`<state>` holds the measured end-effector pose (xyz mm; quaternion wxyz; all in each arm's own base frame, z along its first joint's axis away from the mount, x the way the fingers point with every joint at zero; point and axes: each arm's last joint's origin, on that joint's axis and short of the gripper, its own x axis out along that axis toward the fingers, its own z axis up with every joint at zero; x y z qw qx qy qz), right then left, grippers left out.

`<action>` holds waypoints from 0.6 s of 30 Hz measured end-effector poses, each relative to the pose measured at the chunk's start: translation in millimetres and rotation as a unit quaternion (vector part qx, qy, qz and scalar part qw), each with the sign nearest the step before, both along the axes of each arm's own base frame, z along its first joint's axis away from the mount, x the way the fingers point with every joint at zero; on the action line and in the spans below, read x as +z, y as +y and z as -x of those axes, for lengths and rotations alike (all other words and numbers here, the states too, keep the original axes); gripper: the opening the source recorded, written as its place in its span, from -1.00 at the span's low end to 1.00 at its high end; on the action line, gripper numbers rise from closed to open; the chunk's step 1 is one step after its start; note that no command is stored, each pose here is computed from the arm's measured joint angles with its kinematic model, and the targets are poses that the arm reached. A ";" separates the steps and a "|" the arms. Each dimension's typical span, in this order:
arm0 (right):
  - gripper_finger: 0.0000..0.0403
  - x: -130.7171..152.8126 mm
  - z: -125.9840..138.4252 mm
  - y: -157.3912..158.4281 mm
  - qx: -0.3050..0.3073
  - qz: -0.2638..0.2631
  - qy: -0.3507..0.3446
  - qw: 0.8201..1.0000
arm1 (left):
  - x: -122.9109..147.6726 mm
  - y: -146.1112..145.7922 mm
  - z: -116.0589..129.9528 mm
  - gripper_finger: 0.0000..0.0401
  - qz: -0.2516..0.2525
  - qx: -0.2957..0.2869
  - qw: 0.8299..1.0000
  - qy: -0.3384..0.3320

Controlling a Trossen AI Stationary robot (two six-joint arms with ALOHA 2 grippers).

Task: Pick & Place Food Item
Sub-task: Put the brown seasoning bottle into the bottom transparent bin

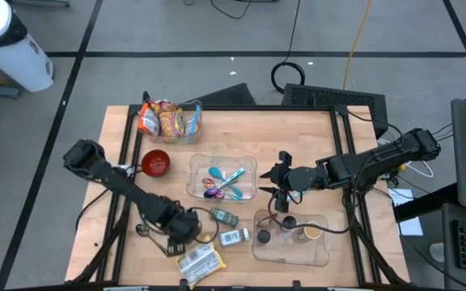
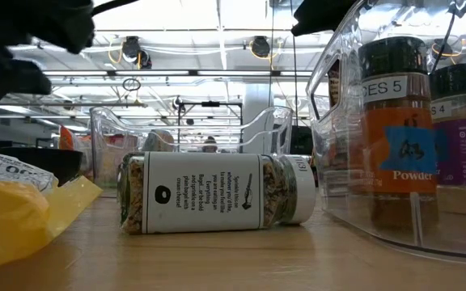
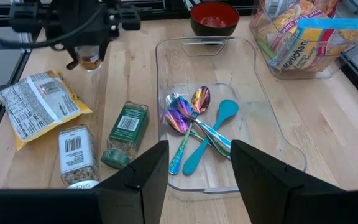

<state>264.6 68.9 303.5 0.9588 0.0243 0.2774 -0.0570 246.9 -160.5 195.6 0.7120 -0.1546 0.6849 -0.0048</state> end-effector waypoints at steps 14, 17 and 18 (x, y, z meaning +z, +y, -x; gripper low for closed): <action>-0.18 10.2 -3.6 7.6 0.060 -0.005 -0.050 0.997 | 63.3 66.9 -9.6 -0.03 0.071 0.088 0.984 -0.140; -0.18 13.7 -4.3 11.5 0.080 0.019 -0.069 0.994 | 79.7 82.0 -16.3 -0.03 0.089 0.118 0.966 -0.212; -0.18 14.9 -4.6 12.2 0.085 0.026 -0.075 0.993 | 84.8 87.0 -18.5 -0.03 0.094 0.127 0.959 -0.236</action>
